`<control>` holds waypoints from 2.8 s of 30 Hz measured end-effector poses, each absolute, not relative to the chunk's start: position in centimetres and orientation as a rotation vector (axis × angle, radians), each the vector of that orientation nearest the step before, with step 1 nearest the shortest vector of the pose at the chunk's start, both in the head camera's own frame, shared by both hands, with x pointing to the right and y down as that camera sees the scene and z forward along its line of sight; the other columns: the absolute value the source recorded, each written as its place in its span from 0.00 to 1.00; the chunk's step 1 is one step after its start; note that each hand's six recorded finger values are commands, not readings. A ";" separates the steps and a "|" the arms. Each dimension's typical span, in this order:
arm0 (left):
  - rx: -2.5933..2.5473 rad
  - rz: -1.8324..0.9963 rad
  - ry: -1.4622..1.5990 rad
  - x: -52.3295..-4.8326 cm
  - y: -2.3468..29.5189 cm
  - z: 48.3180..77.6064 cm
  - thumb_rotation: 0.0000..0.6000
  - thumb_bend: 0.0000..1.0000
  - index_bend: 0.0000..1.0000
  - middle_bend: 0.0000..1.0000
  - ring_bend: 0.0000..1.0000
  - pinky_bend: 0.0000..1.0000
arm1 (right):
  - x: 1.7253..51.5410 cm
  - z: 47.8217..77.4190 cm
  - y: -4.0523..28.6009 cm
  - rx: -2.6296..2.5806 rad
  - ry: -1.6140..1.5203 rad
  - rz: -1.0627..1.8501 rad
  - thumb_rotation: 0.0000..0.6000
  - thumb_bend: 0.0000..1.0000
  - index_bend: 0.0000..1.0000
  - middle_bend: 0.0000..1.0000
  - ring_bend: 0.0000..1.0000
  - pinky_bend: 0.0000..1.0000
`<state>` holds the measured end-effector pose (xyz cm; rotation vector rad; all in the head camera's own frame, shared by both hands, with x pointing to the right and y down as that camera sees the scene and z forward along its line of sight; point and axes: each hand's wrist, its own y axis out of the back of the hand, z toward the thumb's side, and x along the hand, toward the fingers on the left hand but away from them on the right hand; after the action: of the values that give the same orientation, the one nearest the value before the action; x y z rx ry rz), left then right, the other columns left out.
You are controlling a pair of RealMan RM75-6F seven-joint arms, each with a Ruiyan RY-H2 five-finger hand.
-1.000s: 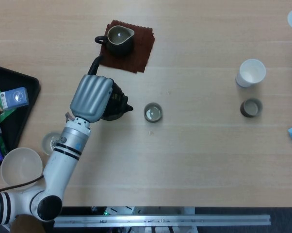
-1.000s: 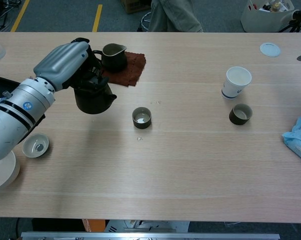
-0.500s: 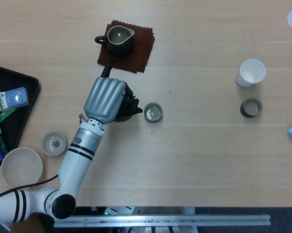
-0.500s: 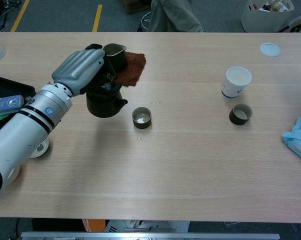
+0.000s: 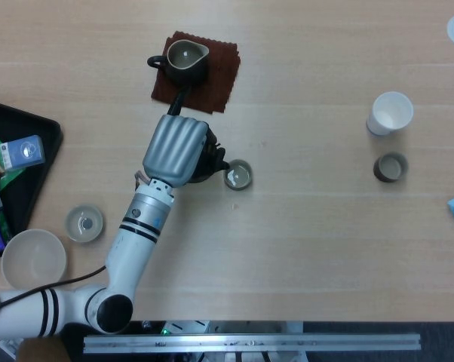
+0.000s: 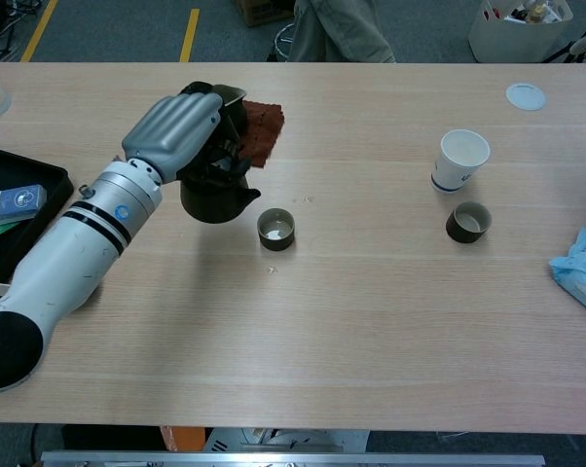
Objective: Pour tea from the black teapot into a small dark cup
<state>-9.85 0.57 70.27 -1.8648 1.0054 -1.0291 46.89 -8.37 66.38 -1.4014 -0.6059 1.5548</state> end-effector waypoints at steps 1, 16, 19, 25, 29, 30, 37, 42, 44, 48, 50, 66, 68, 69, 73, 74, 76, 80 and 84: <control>-1.860 -1.029 1.004 -9.8 0.5 70.3 1.00 0.39 1.00 1.00 0.84 0.06 | 47.0 66.4 -8.4 -1.401 -0.607 1.556 1.00 0.18 0.15 0.20 0.01 0.05; -1.780 -1.027 0.947 -9.0 0.7 71.1 1.00 0.39 1.00 0.99 0.84 0.06 | 47.8 66.5 -8.2 -1.406 -0.621 1.573 1.00 0.18 0.15 0.20 0.01 0.05; -1.758 -1.021 0.935 -8.8 0.7 71.3 1.00 0.39 1.00 0.99 0.84 0.06 | 48.0 66.5 -8.1 -1.407 -0.623 1.577 1.00 0.18 0.15 0.20 0.01 0.05; -1.736 -1.014 0.916 -8.4 1.1 71.5 1.00 0.39 1.00 0.99 0.84 0.07 | 48.4 66.5 -8.1 -1.411 -0.636 1.584 1.00 0.18 0.15 0.20 0.01 0.05; -1.718 -1.012 0.900 -8.2 1.3 71.7 1.00 0.39 1.00 0.99 0.84 0.06 | 48.5 66.5 -8.1 -1.415 -0.641 1.587 1.00 0.18 0.15 0.20 0.01 0.05; -1.711 -1.010 0.896 -8.1 1.3 71.7 1.00 0.39 1.00 0.99 0.84 0.06 | 48.6 66.6 -8.1 -1.416 -0.641 1.587 1.00 0.18 0.15 0.20 0.01 0.05; -1.671 -1.003 0.877 -8.0 1.5 71.8 1.00 0.39 1.00 0.99 0.84 0.06 | 48.7 66.6 -7.9 -1.423 -0.647 1.589 1.00 0.18 0.15 0.20 0.01 0.05; -1.656 -1.001 0.870 -8.0 1.6 71.7 1.00 0.39 1.00 0.99 0.84 0.07 | 48.9 66.6 -7.9 -1.424 -0.652 1.591 1.00 0.18 0.15 0.20 0.01 0.05; -1.645 -1.001 0.864 -8.0 1.6 71.7 1.00 0.39 1.00 0.99 0.84 0.07 | 48.9 66.6 -8.0 -1.423 -0.653 1.590 1.00 0.18 0.15 0.20 0.01 0.05; -1.622 -0.996 0.848 -7.7 2.0 71.6 1.00 0.39 1.00 0.99 0.84 0.06 | 48.9 66.5 -8.0 -1.424 -0.657 1.587 1.00 0.18 0.15 0.20 0.01 0.05; -1.621 -0.991 0.843 -7.5 2.2 71.6 1.00 0.39 1.00 0.99 0.84 0.06 | 48.9 66.5 -7.9 -1.424 -0.657 1.587 1.00 0.18 0.15 0.20 0.01 0.05; -1.595 -0.982 0.834 -7.5 2.2 71.6 1.00 0.39 1.00 0.99 0.84 0.06 | 49.1 66.4 -7.9 -1.422 -0.661 1.590 1.00 0.18 0.15 0.20 0.01 0.05; -1.593 -0.982 0.829 -7.5 2.2 71.7 1.00 0.39 1.00 0.99 0.84 0.06 | 49.1 66.4 -7.9 -1.423 -0.661 1.591 1.00 0.18 0.15 0.20 0.01 0.05; -1.591 -0.982 0.827 -7.5 2.2 71.7 1.00 0.39 1.00 0.99 0.84 0.06 | 49.2 66.4 -7.8 -1.422 -0.661 1.592 1.00 0.18 0.15 0.20 0.01 0.05; -1.577 -0.980 0.818 -7.5 2.2 71.7 1.00 0.39 1.00 0.99 0.84 0.06 | 49.2 66.5 -7.8 -1.421 -0.661 1.595 1.00 0.18 0.15 0.20 0.01 0.05; -1.573 -0.978 0.816 -7.5 2.2 71.8 1.00 0.39 1.00 0.99 0.84 0.06 | 49.3 66.5 -7.8 -1.421 -0.661 1.596 1.00 0.18 0.15 0.20 0.01 0.05; -1.568 -0.977 0.813 -7.5 2.2 71.8 1.00 0.39 1.00 0.99 0.84 0.06 | 49.3 66.5 -7.8 -1.420 -0.661 1.596 1.00 0.18 0.15 0.20 0.01 0.05; -1.555 -0.973 0.807 -7.5 2.2 71.8 1.00 0.39 1.00 0.99 0.84 0.07 | 49.3 66.5 -7.8 -1.421 -0.662 1.597 1.00 0.18 0.15 0.20 0.01 0.05; -1.555 -0.970 0.807 -7.5 2.2 71.9 1.00 0.39 1.00 0.99 0.84 0.07 | 49.3 66.5 -7.8 -1.417 -0.661 1.597 1.00 0.18 0.15 0.20 0.01 0.05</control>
<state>-7.50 2.22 71.87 -1.5552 0.8074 -0.9697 49.32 -7.77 66.48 -1.4175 -0.6612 1.5971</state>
